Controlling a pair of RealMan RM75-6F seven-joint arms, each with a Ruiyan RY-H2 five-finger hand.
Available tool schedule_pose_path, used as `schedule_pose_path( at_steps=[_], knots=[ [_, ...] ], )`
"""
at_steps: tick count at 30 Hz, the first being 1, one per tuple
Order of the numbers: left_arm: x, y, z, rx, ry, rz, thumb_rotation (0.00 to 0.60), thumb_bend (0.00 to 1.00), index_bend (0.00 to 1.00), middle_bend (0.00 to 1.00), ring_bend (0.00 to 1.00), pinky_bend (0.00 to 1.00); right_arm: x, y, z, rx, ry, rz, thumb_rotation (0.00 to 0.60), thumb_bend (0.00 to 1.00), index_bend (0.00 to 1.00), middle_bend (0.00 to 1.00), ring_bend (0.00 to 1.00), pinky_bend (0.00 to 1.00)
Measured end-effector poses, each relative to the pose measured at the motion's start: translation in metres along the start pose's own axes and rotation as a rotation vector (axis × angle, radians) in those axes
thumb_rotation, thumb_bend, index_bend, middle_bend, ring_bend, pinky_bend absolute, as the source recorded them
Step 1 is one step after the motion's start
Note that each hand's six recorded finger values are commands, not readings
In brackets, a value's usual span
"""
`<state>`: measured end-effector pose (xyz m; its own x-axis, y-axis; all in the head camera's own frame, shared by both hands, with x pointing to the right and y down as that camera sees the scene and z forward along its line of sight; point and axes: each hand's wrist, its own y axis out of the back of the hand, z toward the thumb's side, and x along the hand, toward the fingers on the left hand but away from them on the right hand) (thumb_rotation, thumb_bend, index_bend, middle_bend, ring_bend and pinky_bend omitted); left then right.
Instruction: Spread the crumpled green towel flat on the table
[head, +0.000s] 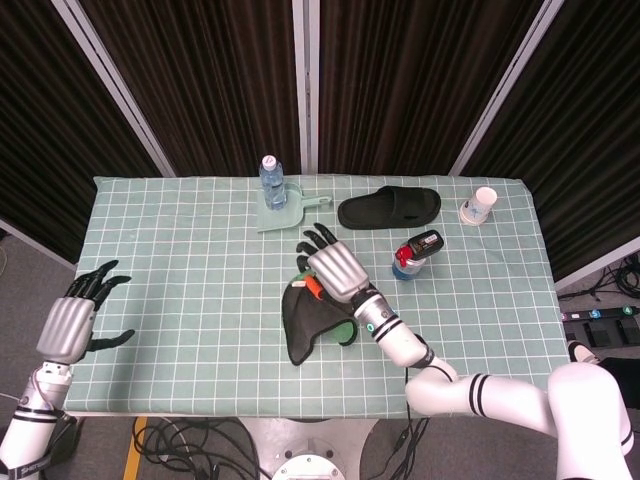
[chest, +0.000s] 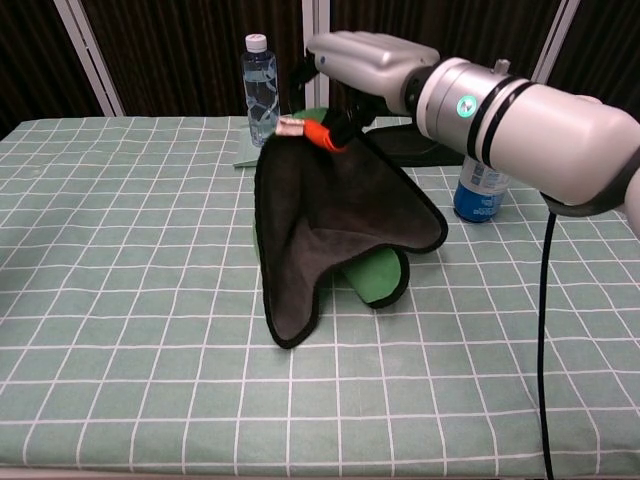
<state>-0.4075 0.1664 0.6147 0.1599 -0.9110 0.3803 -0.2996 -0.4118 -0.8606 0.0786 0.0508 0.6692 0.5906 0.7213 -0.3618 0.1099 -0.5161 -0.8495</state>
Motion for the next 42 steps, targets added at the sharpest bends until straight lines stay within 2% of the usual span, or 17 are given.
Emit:
schedule_pose_path(
  at_steps=[5, 10, 16, 20, 25, 34, 42],
  knots=[
    [0.024, -0.008, 0.010, -0.163, -0.011, -0.047, 0.600, 0.09, 0.38, 0.18, 0.17, 0.18, -0.013, 0.021, 0.010, -0.023, -0.003, -0.056, 0.584, 0.57, 0.70, 0.26, 0.10, 0.00],
    [0.056, -0.022, 0.025, -0.334, -0.003, -0.115, 0.600, 0.06, 0.39, 0.18, 0.17, 0.19, -0.024, 0.034, 0.017, 0.027, -0.020, -0.085, 0.592, 0.57, 0.70, 0.26, 0.10, 0.00],
    [0.091, -0.039, 0.047, -0.457, 0.005, -0.193, 0.600, 0.02, 0.39, 0.18, 0.17, 0.20, -0.038, 0.053, 0.023, 0.109, -0.057, -0.130, 0.589, 0.58, 0.70, 0.25, 0.10, 0.00],
    [0.104, -0.051, 0.052, -0.443, 0.012, -0.215, 0.600, 0.00, 0.37, 0.18, 0.17, 0.20, -0.047, 0.062, 0.028, 0.130, -0.080, -0.140, 0.585, 0.58, 0.70, 0.25, 0.09, 0.00],
    [0.116, -0.076, 0.053, -0.393, 0.037, -0.249, 0.600, 0.00, 0.27, 0.17, 0.17, 0.20, -0.053, 0.061, 0.039, 0.139, -0.072, -0.133, 0.579, 0.58, 0.70, 0.25, 0.09, 0.00],
    [0.120, -0.105, 0.041, -0.368, 0.105, -0.252, 0.600, 0.00, 0.20, 0.11, 0.17, 0.20, -0.050, 0.055, 0.056, 0.161, 0.014, -0.095, 0.577, 0.58, 0.69, 0.25, 0.08, 0.00],
    [0.113, -0.122, 0.038, -0.428, 0.139, -0.331, 0.600, 0.00, 0.20, 0.09, 0.17, 0.20, -0.047, 0.047, 0.066, 0.140, 0.088, -0.048, 0.574, 0.58, 0.69, 0.25, 0.07, 0.00]
  ],
)
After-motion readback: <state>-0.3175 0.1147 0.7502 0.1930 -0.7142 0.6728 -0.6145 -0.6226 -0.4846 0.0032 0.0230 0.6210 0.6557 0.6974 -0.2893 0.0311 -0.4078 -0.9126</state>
